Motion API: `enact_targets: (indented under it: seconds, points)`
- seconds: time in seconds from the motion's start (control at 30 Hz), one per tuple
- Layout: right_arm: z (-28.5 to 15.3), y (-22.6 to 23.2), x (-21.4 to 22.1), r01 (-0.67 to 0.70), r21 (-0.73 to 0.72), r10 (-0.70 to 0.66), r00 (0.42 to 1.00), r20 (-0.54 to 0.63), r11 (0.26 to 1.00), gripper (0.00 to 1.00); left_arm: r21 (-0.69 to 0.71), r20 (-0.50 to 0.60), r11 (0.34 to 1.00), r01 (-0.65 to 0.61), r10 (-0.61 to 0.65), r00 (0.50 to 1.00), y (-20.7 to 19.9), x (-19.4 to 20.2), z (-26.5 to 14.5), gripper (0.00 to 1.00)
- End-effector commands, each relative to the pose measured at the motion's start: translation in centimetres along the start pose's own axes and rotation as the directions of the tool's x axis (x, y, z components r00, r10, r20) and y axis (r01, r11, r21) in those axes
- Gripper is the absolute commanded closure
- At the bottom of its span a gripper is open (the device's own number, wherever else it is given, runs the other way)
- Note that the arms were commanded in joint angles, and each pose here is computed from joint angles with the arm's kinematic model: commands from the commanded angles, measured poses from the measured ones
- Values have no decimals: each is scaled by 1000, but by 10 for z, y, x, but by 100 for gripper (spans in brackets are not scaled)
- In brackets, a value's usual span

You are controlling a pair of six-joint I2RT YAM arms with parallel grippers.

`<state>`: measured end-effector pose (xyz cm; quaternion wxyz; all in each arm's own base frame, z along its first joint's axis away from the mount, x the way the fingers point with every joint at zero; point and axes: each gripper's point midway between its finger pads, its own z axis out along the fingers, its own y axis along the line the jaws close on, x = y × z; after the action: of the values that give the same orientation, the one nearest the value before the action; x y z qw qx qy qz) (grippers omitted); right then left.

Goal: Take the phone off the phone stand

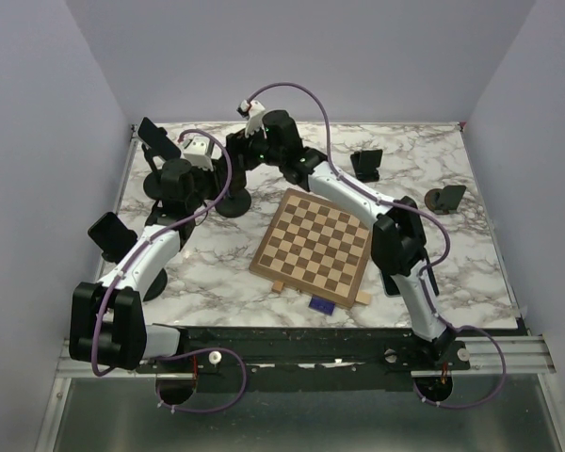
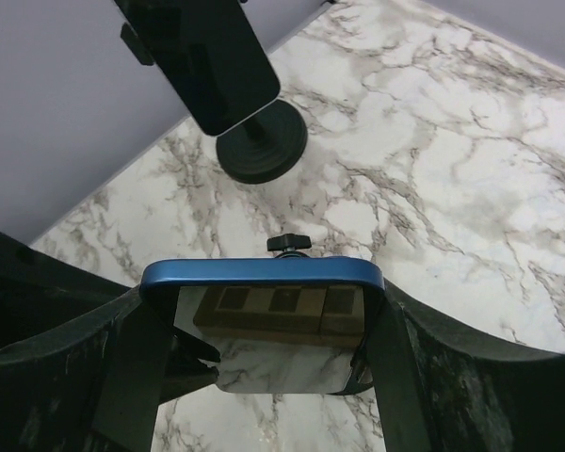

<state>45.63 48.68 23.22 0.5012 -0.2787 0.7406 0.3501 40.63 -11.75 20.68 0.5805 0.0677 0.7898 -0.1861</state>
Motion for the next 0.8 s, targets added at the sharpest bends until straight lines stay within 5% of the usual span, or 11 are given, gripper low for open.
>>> enact_targets:
  seconds: [0.0,0.4,0.77]
  points:
    - [-2,-30,0,-41,-143,43,999,11,989,99,99,-20,995,-9,11,1000,-21,6,-4,100]
    - [-15,-4,10,6,-509,-28,999,-34,861,99,104,-33,994,-27,30,999,-19,15,-4,100]
    - [-31,15,4,9,-651,-19,1000,-9,759,99,-36,-68,999,-21,19,998,6,26,-7,100]
